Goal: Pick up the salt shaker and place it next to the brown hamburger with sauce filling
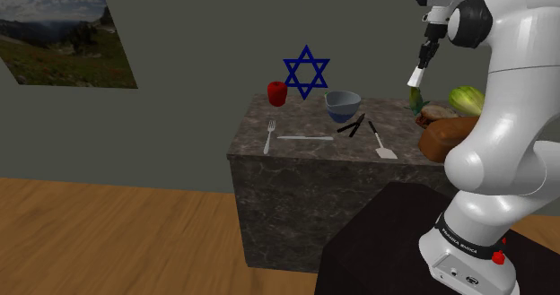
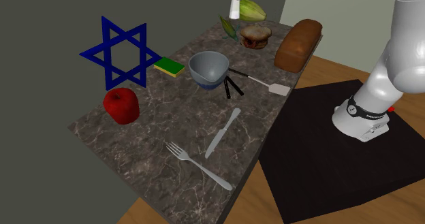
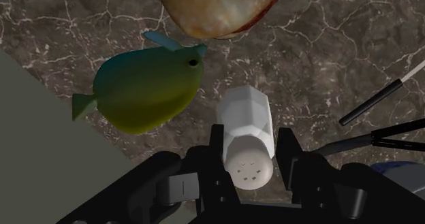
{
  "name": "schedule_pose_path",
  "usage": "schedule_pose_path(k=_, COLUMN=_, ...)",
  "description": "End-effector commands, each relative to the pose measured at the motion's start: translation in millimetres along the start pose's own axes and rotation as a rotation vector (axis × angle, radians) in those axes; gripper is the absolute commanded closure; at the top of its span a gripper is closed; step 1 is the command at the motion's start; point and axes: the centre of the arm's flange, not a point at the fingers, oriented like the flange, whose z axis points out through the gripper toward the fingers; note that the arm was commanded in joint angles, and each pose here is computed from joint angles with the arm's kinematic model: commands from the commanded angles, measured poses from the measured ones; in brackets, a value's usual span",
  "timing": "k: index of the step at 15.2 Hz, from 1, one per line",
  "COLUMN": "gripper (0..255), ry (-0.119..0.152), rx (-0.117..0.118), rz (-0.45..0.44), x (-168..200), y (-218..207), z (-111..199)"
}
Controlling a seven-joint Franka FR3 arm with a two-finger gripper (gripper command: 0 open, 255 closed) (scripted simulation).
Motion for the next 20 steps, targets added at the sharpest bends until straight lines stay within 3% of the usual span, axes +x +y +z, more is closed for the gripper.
schedule_pose_path(k=1, gripper=255, ry=0.0, rx=-0.001, rz=0.0, x=-1.3, y=1.8, z=9.3)
schedule_pose_path(k=20, gripper=255, ry=0.0, rx=-0.001, rz=0.0, x=-1.8, y=10.6, z=109.2)
